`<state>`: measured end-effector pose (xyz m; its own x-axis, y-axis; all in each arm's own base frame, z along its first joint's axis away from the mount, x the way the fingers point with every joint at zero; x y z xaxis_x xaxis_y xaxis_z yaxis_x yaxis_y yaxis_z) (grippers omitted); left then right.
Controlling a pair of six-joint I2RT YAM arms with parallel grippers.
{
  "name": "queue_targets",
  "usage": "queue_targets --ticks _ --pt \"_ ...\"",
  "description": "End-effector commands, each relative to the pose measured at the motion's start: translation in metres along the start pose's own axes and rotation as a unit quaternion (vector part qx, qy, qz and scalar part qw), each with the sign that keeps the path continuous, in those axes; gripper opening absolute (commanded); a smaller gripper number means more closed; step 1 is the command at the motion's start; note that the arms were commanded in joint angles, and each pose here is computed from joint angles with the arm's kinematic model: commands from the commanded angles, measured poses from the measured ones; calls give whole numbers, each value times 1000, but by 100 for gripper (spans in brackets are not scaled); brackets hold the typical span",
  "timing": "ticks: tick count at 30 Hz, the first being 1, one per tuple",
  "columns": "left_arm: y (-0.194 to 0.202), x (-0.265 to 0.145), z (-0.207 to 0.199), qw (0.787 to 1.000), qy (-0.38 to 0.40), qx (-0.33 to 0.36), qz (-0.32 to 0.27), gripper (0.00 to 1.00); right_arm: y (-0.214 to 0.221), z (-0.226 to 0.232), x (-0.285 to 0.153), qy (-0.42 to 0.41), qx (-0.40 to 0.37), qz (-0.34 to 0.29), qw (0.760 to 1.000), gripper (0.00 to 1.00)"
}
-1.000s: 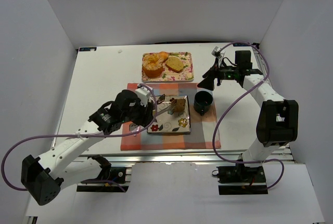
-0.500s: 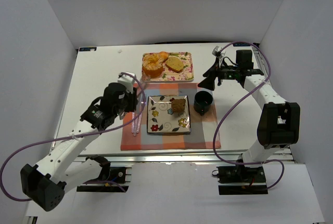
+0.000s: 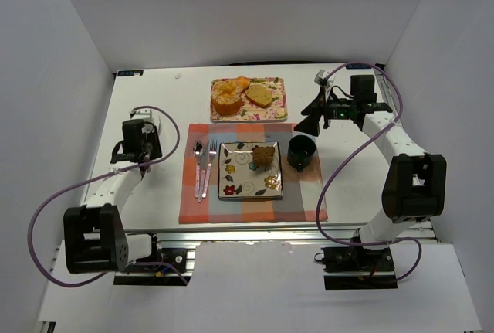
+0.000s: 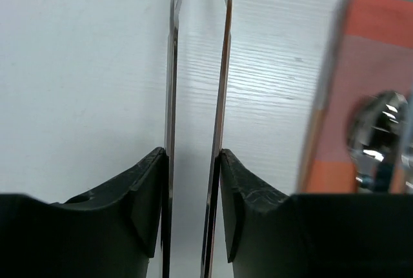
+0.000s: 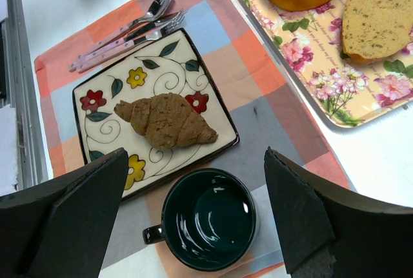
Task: Place the bread
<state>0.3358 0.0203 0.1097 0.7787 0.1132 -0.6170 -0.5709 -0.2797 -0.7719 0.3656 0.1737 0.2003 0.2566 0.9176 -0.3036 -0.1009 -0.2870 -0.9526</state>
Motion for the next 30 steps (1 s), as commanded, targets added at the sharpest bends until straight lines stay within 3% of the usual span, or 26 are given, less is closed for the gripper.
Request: queue_targets --ticks 1,15,24,25,26,28,30 --pt "-17 18 9 999 16 -13 -44 48 -10 10 -8 -4 -19 -9 1000 89" --pt "40 54 32 997 -11 -46 53 65 -6 8 -8 2 -15 3 1000 89" --pt "41 41 34 997 -14 -62 39 79 -1 8 -7 -2 -15 15 1000 89" --pt "37 38 34 997 -14 -63 31 87 0 9 -7 -3 -12 18 1000 89" --pt "40 35 34 997 -17 -66 37 88 -1 9 -7 -3 -14 19 1000 89" --pt "32 28 33 997 -16 -69 23 98 2 10 -4 -8 -9 27 1000 89" --pt "24 22 34 997 -20 -78 10 98 1 8 -3 -4 -8 35 999 89"
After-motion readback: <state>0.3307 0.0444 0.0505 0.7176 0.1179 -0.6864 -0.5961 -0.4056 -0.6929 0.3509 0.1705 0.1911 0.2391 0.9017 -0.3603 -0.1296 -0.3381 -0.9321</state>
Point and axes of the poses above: each gripper's point midway between its finger pads, its own x axis out along the fingers, its own z axis along the line the jaws close on, y = z × x, the point moved 1 cm from there along -x, back along the fingers, and after that the axes turned 13 degrees about -x, right-handed, at the moved point
